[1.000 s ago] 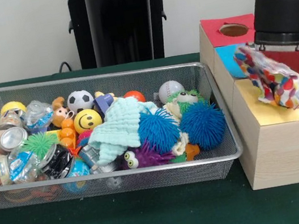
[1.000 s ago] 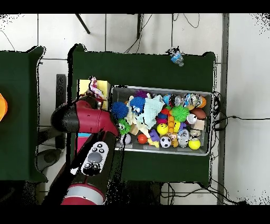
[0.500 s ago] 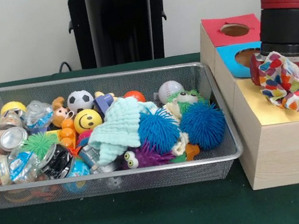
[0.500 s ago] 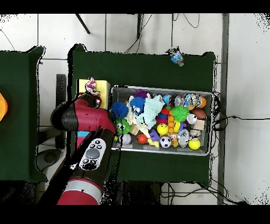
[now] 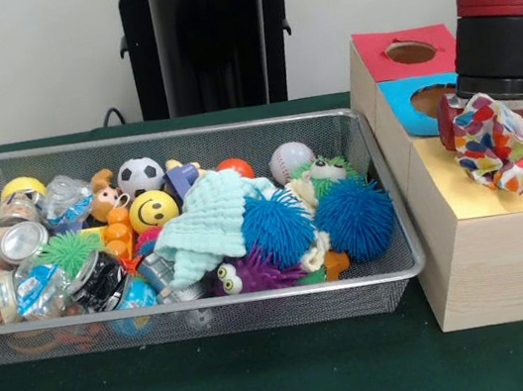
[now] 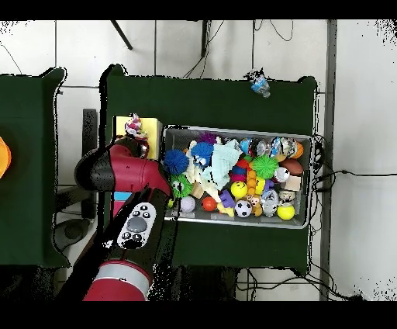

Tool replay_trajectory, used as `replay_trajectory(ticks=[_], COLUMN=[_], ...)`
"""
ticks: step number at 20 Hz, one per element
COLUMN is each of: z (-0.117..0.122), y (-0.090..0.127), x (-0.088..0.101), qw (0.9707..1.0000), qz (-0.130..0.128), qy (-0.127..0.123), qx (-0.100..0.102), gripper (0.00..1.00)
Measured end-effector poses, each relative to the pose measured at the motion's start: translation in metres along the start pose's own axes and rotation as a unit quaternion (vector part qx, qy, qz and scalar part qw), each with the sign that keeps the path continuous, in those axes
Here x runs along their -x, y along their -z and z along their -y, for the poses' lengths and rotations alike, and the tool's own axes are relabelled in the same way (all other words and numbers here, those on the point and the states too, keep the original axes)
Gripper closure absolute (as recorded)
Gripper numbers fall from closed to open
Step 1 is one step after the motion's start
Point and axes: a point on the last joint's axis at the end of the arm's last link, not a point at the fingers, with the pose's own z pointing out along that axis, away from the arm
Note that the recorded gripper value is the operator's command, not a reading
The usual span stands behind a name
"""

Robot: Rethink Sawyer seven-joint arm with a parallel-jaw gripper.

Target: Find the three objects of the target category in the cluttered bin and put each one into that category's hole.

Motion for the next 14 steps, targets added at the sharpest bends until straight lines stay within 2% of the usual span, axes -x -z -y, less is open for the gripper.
replay_trajectory(ticks=[14], z=[-0.0001], y=[-0.0021], x=[0.0041], qw=[1.0000], qz=[0.003], qy=[-0.001], qx=[0.001], gripper=[1.00])
